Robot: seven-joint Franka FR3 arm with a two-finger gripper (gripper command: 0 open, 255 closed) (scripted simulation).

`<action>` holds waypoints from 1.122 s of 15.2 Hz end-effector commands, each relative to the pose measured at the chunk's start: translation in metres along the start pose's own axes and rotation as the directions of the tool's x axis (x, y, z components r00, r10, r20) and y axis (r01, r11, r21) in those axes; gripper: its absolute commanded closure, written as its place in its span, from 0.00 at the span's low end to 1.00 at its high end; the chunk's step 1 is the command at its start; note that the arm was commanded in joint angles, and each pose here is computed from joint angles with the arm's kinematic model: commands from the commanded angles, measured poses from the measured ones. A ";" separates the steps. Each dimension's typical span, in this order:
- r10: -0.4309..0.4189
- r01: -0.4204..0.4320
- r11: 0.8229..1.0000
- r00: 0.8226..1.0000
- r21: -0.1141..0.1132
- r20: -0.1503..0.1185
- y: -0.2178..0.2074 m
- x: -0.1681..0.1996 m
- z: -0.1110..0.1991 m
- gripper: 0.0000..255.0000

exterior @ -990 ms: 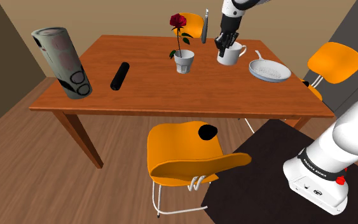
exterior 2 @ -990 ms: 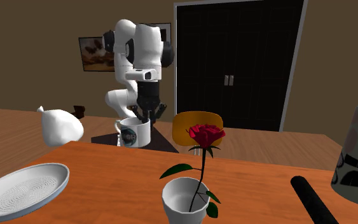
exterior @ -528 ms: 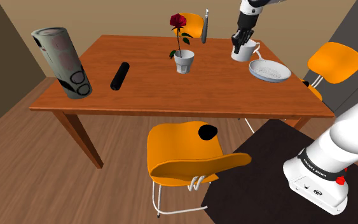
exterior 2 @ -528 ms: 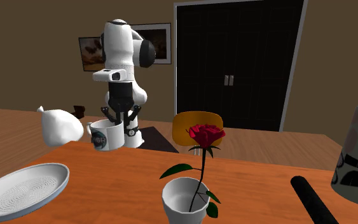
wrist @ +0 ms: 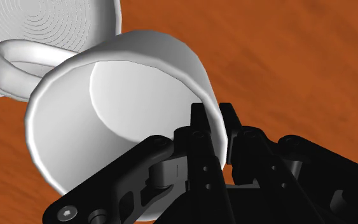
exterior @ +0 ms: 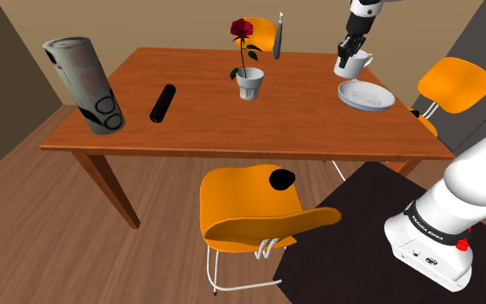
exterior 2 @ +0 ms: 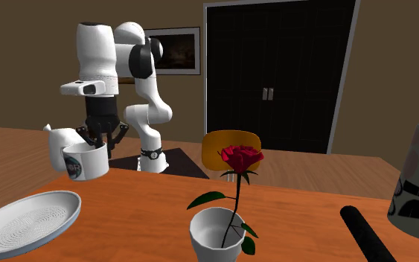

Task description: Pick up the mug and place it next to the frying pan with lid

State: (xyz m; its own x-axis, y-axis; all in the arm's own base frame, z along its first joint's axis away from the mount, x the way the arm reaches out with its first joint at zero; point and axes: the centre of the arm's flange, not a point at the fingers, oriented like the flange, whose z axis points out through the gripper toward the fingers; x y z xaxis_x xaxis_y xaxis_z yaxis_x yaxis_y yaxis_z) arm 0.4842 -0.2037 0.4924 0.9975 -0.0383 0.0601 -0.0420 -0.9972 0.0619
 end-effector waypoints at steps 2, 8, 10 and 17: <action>-0.001 0.001 1.000 1.000 0.000 0.000 0.029 -0.008 0.007 1.00; -0.001 0.001 1.000 1.000 0.000 0.000 0.027 -0.010 0.039 1.00; -0.001 0.001 1.000 1.000 0.000 0.000 0.027 -0.010 0.049 1.00; -0.001 0.001 1.000 1.000 0.000 0.000 0.024 -0.013 0.086 1.00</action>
State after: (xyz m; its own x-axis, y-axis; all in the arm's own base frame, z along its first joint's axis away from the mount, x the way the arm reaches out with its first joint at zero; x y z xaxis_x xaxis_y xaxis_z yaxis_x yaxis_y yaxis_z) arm 0.4769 -0.2341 0.4131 0.9975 -0.0371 0.0597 -0.0408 -0.9973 0.0617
